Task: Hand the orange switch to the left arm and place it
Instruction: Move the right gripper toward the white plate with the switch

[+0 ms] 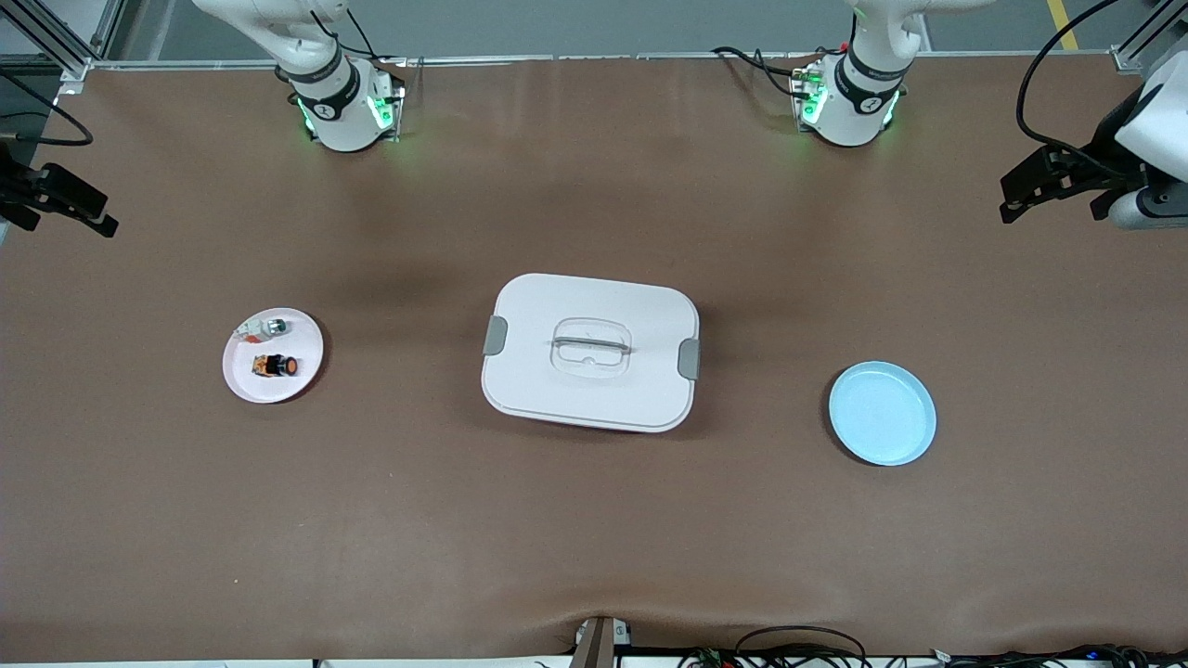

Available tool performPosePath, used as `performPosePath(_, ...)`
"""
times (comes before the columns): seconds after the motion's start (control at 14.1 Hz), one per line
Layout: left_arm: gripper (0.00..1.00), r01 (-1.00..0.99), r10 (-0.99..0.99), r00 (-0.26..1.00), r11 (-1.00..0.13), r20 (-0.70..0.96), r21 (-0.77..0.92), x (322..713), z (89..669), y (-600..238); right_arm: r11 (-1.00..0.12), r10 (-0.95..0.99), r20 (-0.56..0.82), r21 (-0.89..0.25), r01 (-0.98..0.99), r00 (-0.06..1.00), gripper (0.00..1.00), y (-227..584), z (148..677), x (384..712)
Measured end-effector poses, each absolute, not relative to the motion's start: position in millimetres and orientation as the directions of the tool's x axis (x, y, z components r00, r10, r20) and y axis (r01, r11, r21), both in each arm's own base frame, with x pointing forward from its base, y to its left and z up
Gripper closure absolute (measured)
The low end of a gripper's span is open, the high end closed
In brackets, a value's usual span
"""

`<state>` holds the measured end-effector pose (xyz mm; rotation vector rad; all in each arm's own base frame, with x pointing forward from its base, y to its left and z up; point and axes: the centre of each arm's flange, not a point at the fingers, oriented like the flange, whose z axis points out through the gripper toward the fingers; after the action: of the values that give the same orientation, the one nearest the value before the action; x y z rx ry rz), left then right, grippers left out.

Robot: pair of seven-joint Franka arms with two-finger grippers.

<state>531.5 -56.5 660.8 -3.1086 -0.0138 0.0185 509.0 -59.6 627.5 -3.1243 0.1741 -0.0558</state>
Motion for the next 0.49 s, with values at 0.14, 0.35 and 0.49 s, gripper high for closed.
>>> performPosePath(0.14,0.0,0.009,0.009,1.0,-0.999,-0.013,-0.033,531.4,660.7,-56.4,-0.994,-0.111,0.034,-0.014,-0.111,0.993,0.0,-59.6,627.1,508.9)
performPosePath(0.35,0.0,0.011,0.011,1.0,-0.999,-0.013,-0.033,531.4,660.6,-55.2,-0.994,-0.111,0.031,-0.013,-0.111,0.993,0.0,-59.6,626.0,508.8)
performPosePath(0.49,0.0,0.013,0.014,1.0,-0.999,-0.014,-0.033,531.6,660.6,-54.1,-0.994,-0.111,0.031,-0.013,-0.11,0.993,0.0,-59.3,625.9,508.8)
